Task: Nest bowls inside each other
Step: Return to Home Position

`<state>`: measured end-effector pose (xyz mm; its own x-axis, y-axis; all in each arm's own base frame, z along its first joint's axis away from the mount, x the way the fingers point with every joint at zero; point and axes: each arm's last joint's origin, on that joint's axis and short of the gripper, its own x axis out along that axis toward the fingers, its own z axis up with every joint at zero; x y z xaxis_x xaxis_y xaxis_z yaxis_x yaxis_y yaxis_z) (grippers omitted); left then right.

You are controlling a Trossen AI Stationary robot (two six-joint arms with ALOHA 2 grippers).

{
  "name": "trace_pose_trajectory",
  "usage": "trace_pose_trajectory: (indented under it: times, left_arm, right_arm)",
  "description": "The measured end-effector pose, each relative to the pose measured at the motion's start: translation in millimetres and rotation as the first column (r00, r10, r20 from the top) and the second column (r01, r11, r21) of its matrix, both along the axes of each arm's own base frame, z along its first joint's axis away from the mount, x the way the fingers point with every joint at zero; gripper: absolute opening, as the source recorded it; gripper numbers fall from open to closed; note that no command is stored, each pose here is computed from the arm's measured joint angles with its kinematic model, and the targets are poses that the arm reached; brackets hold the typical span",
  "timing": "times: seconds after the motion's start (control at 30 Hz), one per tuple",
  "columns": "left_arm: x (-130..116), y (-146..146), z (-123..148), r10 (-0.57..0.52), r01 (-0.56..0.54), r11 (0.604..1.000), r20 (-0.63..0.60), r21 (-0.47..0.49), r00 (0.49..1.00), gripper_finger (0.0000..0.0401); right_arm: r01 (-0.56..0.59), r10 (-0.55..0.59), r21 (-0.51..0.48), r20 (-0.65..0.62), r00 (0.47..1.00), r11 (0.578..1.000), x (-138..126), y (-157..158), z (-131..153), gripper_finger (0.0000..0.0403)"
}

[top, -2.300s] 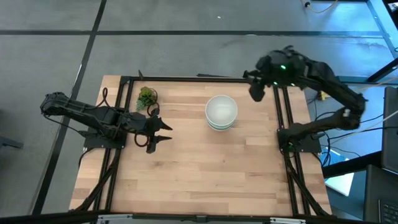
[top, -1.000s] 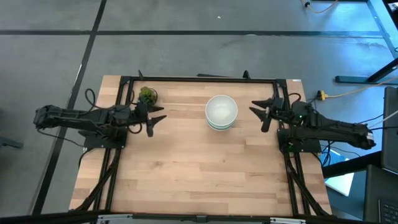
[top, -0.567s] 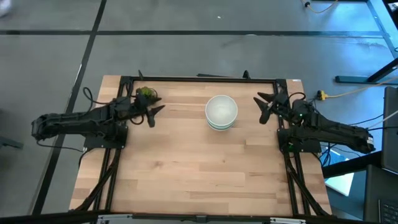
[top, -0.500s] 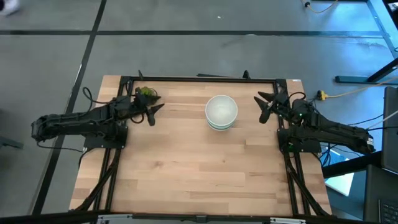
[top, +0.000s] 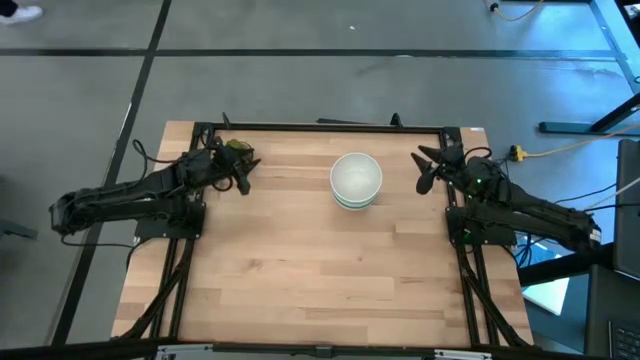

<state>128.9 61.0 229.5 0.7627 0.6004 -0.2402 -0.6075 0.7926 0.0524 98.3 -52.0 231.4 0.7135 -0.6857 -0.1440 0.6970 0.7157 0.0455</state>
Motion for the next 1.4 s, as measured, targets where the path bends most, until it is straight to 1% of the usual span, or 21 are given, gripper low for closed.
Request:
trace_pose_trajectory:
  times: [0.1,0.27,0.4,0.63,0.77,1.4]
  left_arm:
    - [-1,1,-2,0.008,-0.008,1.000,-0.016,-0.007,1.000,0.0176]
    - [-3,1,-20,0.018,-0.020,0.999,-0.045,-0.046,0.999,0.0176]
    - [-3,1,-26,0.018,-0.022,0.998,-0.058,-0.057,0.998,0.0176]
    - [-3,2,-24,0.039,-0.040,0.999,-0.062,-0.018,0.997,0.0176]
    - [-3,2,-24,0.038,-0.040,0.999,-0.062,-0.019,0.997,0.0176]
    - [-3,2,-24,0.039,-0.040,0.999,-0.063,-0.018,0.997,0.0176]
  right_arm:
    - [0.015,-0.015,-0.001,-0.001,1.000,1.000,-1,-2,0,0.0162]
    - [0.031,-0.031,0.004,-0.009,0.999,0.999,-2,-3,-1,0.0162]
    - [0.036,-0.036,0.003,-0.010,0.999,0.999,-2,-4,-1,0.0162]
    - [0.055,-0.054,0.008,-0.038,0.998,0.998,-3,-4,-3,0.0162]
    - [0.092,-0.091,0.002,-0.048,0.995,0.996,-4,-4,-4,0.0162]
    - [0.093,-0.093,0.004,-0.046,0.995,0.996,-4,-4,-4,0.0162]
